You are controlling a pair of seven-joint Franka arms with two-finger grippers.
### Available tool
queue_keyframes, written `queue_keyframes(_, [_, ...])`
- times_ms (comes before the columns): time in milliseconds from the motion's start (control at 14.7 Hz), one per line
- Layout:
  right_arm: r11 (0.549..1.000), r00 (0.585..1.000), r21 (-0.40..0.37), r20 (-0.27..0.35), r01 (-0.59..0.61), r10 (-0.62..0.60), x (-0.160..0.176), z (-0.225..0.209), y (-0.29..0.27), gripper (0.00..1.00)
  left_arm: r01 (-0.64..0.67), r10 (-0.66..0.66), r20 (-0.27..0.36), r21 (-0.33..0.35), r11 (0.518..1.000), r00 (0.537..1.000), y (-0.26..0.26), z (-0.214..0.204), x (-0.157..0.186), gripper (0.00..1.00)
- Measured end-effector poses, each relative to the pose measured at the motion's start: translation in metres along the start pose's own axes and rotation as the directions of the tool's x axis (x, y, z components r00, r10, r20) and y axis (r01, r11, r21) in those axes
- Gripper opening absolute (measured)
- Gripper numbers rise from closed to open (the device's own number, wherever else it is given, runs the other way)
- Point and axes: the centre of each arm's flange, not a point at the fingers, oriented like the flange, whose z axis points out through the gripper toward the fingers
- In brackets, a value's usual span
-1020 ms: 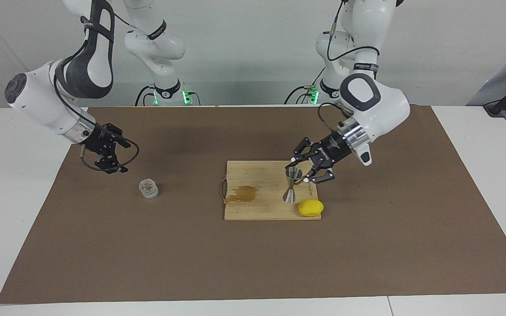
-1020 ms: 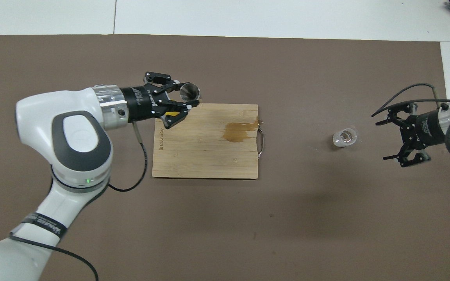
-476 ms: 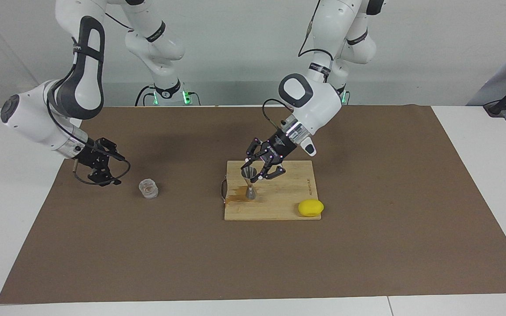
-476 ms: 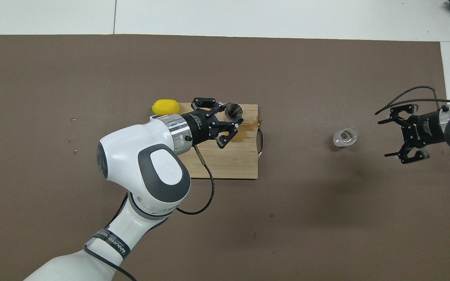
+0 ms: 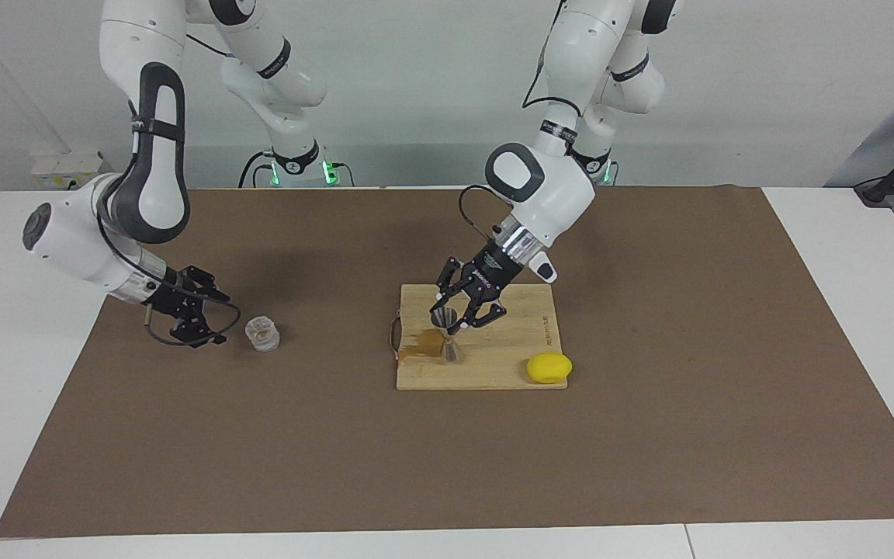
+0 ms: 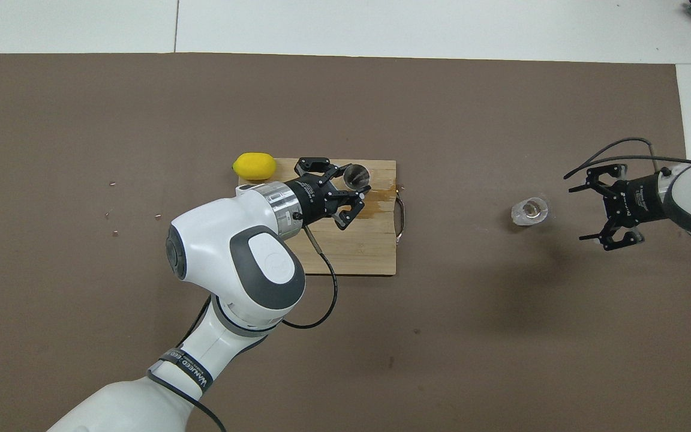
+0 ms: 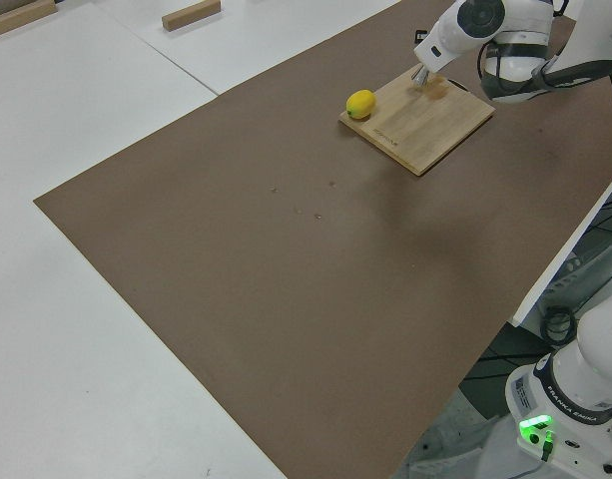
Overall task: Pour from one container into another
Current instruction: 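Lower the dark cup onto the board while the right gripper reaches the glass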
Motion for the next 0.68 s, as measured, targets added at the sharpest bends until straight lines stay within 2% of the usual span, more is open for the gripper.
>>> queue_keyframes(272, [1.0,0.999,0.01,0.043,-0.004,0.003,0.012,0.021,-0.01,1.0,0.032,-0.032,-0.002,-0.016,0.999,0.999,-0.012,0.01,0.006,0.49])
queue_keyframes(680, [1.0,0.996,0.025,0.091,-0.011,0.009,0.007,0.031,-0.013,1.0,0.022,-0.022,-0.013,-0.005,1.0,1.0,-0.03,0.028,0.008,0.49])
